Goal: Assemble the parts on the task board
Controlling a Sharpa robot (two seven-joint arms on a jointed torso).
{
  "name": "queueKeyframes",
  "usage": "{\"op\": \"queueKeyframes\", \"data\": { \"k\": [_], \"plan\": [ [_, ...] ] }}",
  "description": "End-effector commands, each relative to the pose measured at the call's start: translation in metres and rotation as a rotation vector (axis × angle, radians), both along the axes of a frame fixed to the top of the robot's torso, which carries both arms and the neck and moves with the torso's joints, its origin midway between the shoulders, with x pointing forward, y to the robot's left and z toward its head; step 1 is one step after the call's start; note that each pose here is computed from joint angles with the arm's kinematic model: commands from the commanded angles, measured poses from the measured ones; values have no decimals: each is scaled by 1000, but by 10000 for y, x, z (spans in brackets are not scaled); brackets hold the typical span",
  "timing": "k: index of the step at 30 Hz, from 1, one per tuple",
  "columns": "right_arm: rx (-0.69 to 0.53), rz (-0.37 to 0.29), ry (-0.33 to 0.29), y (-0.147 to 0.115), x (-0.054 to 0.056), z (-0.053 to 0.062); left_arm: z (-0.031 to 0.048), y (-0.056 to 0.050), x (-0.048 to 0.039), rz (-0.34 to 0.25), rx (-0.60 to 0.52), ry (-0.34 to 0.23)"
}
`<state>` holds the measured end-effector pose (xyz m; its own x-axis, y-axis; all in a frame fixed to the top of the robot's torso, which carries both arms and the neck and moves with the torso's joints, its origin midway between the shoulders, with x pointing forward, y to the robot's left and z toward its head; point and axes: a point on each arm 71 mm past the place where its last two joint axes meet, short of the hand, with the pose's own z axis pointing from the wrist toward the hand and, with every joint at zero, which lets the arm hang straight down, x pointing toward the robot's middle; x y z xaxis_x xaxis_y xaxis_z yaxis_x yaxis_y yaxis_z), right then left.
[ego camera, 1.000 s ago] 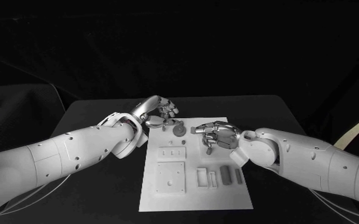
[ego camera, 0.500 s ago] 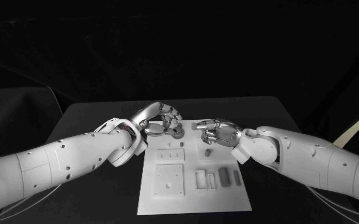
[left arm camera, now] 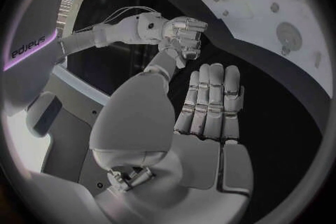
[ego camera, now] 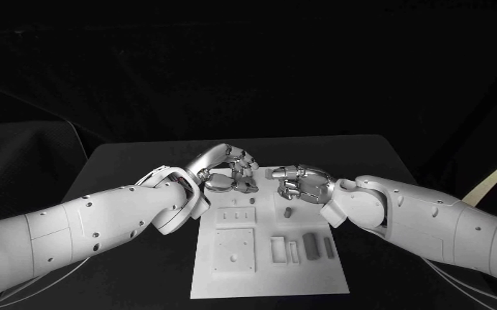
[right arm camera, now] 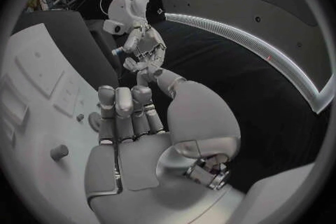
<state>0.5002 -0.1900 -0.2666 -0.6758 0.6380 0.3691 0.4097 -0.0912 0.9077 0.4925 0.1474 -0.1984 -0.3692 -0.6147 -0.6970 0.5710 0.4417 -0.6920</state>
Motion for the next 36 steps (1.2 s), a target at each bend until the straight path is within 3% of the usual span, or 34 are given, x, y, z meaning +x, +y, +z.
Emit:
{"op": "queueKeyframes", "data": {
  "k": [1,18,36],
  "plan": [
    [29,19,-1,33,-11,14,27,-7,1,9,-42,-6],
    [33,60,6,155,-47,19,32,-116,-25,-22,-50,-4],
    [30,73,6,206,-52,17,29,-137,-33,-25,-37,-3]
  ]
}}
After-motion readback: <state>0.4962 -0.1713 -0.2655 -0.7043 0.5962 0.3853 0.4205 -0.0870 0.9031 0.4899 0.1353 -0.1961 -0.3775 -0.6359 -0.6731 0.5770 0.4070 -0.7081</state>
